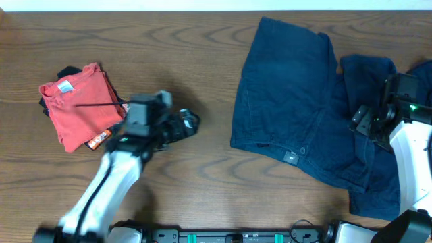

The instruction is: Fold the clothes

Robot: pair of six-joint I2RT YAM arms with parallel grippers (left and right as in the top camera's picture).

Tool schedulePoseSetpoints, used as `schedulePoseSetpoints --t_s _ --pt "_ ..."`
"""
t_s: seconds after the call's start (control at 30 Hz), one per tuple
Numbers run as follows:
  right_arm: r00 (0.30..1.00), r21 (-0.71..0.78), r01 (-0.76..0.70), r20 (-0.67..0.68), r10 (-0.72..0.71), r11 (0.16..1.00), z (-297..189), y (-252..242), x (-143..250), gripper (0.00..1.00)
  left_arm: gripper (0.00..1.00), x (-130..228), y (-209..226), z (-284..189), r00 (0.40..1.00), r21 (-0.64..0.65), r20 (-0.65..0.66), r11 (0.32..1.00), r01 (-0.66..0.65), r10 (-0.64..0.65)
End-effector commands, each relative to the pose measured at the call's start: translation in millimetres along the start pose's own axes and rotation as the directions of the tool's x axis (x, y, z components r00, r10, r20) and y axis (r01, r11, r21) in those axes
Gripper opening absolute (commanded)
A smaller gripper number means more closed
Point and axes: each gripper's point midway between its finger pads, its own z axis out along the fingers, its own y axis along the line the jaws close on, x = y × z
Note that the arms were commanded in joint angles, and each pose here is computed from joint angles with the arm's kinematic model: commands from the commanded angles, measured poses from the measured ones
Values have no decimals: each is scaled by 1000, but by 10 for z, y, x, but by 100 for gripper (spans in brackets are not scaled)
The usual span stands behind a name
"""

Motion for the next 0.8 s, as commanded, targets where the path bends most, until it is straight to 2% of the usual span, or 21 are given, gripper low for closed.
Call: schedulePoseSetpoints --t_s 0.0,0.2,0.47,0.5,0.53,0.63,0.67,0.7,0.77 --pt "1000 -18 -18 13 18 1000 -54 -12 -33 99 98 250 -183 347 994 44 -109 999 -10 14" --pt "1000 -19 -18 13 19 1000 -54 -11 -32 99 98 667 -432 844 977 99 -199 993 -56 75" --pt "1000 -17 -17 10 17 1000 -54 -15 -25 99 97 980 -783 1041 958 185 -194 967 -177 212" --pt "1000 -17 -17 11 18 1000 -54 -15 -26 99 90 983 -776 1054 959 170 -183 967 -188 218" --pt "1000 -17 -17 11 18 1000 -54 -15 -26 99 77 978 -766 1065 960 154 -172 968 -196 222" --pt "1000 -17 -17 10 17 1000 -54 -16 -24 99 24 952 -744 1078 962 133 -154 970 -204 224" --pt "1000 -17 -17 10 17 1000 -54 -16 -24 99 12 924 -725 1080 965 124 -146 971 -202 219" --pt "1000 -16 -17 10 17 1000 -54 -16 -23 99 6 895 -709 1077 967 118 -139 973 -199 215" --pt "1000 -17 -16 10 16 1000 -54 -15 -23 99 6 800 -656 1063 972 106 -123 977 -188 200"
